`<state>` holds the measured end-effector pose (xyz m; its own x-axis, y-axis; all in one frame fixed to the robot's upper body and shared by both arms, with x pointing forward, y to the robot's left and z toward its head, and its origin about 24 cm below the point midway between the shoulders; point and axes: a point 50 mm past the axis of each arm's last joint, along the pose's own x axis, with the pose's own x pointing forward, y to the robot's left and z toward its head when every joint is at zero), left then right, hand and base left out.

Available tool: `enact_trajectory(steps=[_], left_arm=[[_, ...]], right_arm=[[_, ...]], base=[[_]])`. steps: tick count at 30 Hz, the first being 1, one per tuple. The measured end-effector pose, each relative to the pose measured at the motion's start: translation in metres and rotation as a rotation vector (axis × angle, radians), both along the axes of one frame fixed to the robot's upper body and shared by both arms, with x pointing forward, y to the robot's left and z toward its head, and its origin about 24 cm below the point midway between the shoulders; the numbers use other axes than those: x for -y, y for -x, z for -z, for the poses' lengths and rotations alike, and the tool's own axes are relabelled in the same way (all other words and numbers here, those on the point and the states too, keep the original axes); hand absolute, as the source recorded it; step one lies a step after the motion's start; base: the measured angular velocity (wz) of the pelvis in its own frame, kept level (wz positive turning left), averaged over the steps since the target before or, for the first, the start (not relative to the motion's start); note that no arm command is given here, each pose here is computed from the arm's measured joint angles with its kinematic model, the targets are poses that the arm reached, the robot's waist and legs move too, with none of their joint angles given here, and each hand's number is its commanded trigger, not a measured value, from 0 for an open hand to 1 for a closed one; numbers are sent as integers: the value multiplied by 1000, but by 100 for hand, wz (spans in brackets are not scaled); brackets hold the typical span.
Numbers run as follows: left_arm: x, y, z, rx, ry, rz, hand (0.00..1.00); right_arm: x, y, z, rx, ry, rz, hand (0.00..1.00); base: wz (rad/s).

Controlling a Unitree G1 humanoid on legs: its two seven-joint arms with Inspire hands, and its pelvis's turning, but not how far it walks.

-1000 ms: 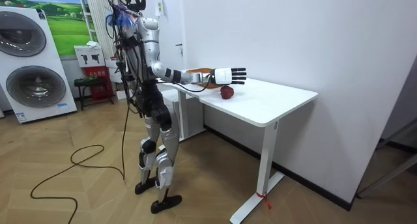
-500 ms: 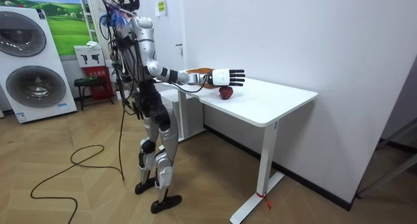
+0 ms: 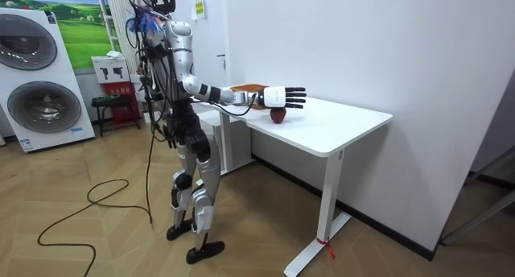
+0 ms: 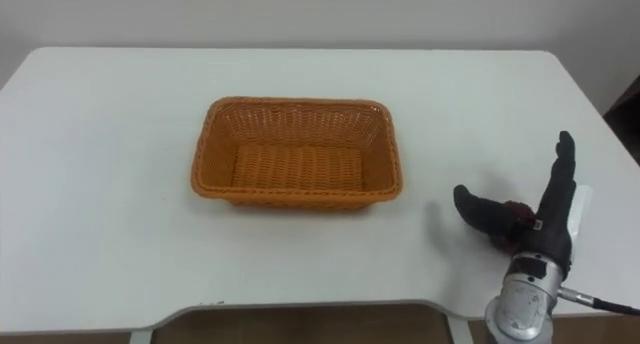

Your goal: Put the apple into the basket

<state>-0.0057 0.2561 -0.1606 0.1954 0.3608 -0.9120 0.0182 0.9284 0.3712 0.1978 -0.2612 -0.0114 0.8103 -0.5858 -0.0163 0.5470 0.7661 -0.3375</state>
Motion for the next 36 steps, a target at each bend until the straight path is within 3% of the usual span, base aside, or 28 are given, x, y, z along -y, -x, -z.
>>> enact_trajectory(steps=[18, 36], left_arm=[[0, 1, 0, -4, 8, 0, 0], [0, 1, 0, -9, -2, -1, 0]], right_arm=[[2, 0, -1, -7, 23, -7, 0], [3, 18, 23, -156, 63, -39, 0]], base=[[0], [0]])
